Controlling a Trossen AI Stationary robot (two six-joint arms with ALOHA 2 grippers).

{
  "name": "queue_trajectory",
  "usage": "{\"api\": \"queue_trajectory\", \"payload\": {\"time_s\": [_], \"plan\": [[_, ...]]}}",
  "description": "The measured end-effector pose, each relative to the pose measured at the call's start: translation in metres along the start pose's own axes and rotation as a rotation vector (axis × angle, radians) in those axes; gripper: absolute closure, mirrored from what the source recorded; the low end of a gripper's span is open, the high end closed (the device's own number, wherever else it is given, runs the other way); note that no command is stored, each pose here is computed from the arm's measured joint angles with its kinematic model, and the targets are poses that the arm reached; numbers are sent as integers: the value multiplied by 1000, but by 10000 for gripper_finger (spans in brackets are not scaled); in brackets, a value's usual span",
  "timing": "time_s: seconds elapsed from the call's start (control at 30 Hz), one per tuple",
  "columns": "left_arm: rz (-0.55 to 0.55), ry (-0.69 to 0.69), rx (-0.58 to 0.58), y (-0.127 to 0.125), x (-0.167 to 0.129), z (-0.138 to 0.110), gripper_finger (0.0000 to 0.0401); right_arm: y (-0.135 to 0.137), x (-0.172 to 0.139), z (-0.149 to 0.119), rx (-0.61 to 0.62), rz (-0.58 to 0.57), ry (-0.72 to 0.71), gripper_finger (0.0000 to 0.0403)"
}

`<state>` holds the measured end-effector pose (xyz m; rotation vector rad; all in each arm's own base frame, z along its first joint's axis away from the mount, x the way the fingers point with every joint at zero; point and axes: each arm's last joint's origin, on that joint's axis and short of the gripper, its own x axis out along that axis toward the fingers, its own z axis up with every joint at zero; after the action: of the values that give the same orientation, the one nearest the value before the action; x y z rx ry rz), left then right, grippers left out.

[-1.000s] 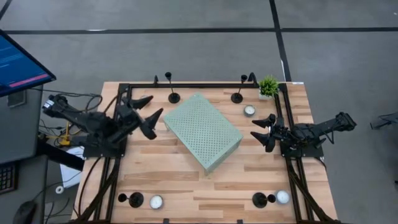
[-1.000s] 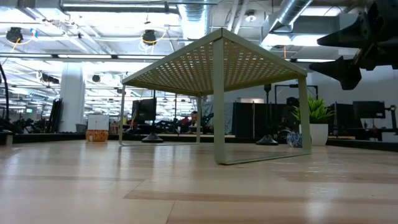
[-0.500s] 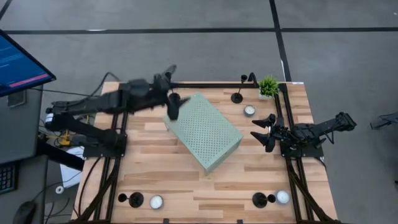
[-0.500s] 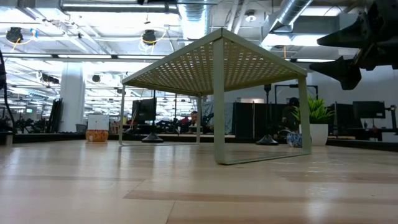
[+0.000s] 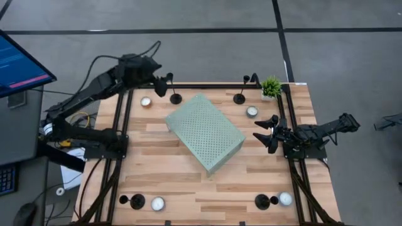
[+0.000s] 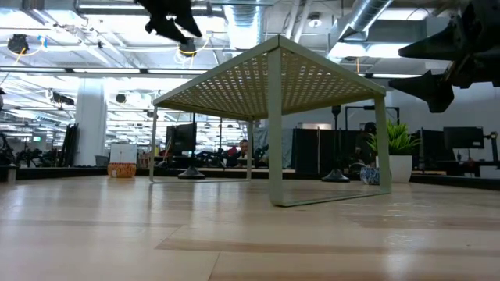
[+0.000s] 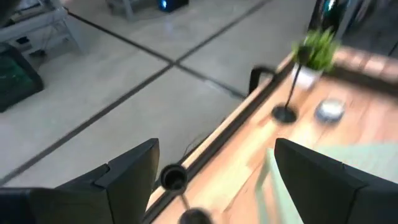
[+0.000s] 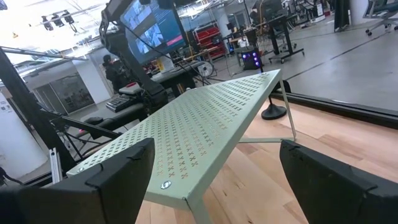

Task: Pick & Place candle stick holders
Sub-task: Put the top left black candle holder on the shelf

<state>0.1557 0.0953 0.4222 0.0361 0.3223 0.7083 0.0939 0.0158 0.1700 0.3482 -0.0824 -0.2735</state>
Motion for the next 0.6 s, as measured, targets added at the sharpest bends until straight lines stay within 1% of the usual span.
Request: {"api": "queue_trajectory", "payload": {"time_s": [0.1,0.2,0.47,0.6], "plan": [[9,76,24,0,12,-21,81,0,0,0,0,0,0,67],[25,116,24,1,18,-43,81,0,0,0,0,0,0,67],[39,45,-27,0,24,-91,81,0,0,0,1,0,0,67],[14,4,-60,-4,34,-108,81,0,0,0,1,0,0,67]]}}
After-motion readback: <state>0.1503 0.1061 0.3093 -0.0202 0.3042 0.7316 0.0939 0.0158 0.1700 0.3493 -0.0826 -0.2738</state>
